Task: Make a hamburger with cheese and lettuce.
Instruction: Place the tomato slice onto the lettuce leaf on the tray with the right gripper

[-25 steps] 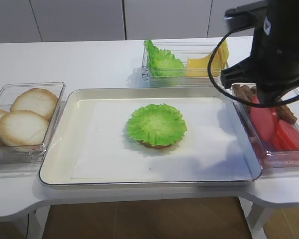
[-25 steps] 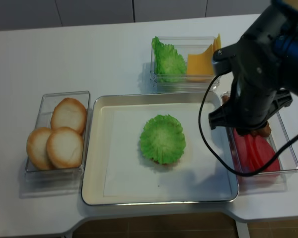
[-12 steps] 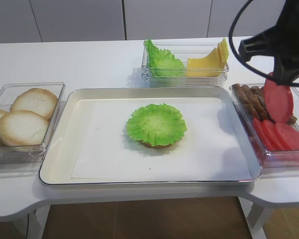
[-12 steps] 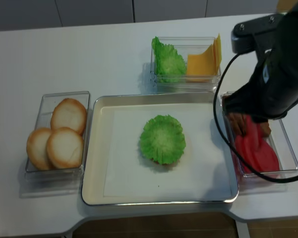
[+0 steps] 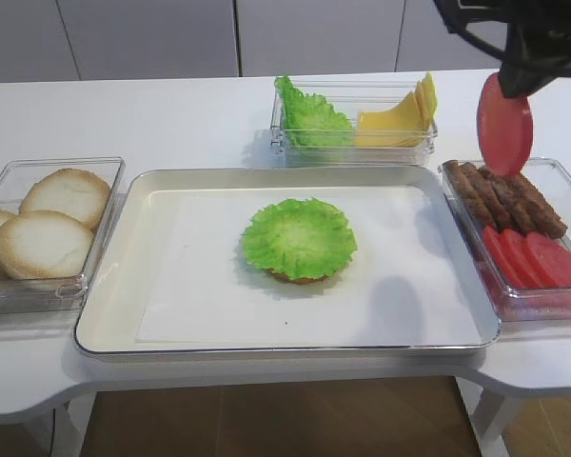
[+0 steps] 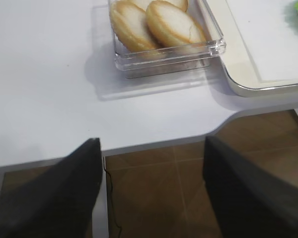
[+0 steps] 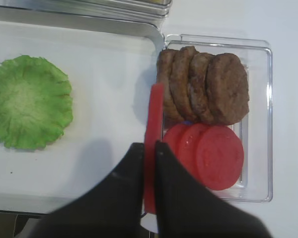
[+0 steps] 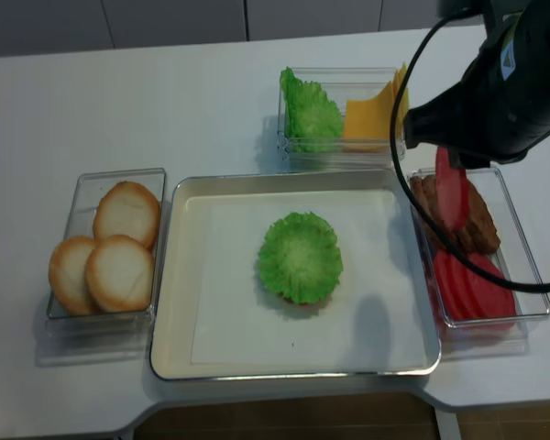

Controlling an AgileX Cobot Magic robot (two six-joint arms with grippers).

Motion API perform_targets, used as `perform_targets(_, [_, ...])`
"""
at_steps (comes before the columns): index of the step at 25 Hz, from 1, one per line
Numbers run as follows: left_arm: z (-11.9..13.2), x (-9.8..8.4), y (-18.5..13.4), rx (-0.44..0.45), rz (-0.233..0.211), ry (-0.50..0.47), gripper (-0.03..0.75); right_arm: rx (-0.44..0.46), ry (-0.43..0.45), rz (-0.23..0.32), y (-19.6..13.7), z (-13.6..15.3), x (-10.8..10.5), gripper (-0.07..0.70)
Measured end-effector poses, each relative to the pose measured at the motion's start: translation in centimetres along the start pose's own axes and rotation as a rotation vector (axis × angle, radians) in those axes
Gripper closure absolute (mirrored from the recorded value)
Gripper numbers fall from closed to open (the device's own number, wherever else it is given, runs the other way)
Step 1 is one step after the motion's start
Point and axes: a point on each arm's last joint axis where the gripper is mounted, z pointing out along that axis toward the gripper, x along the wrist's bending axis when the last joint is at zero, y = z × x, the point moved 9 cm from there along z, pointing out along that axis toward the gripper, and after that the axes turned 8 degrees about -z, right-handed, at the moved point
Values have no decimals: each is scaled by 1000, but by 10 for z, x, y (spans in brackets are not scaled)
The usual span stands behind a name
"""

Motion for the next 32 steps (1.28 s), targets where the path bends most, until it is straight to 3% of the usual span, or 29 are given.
perform_targets(5, [0,0,0,0,0,0,249,2,16,-59,-1,0,17,600])
perform_targets(10, [0,0,0,0,0,0,249,39,19,-138,-3,20,46,600])
perform_targets(17, [0,0,0,0,0,0,249,23,33,-229,5,43,83,600])
perform_targets(26, [0,0,0,0,0,0,249,6,-46,-301,37,75,98,600])
perform_targets(32, [0,0,0,0,0,0,249,63,-66,-337,36,101,106,600])
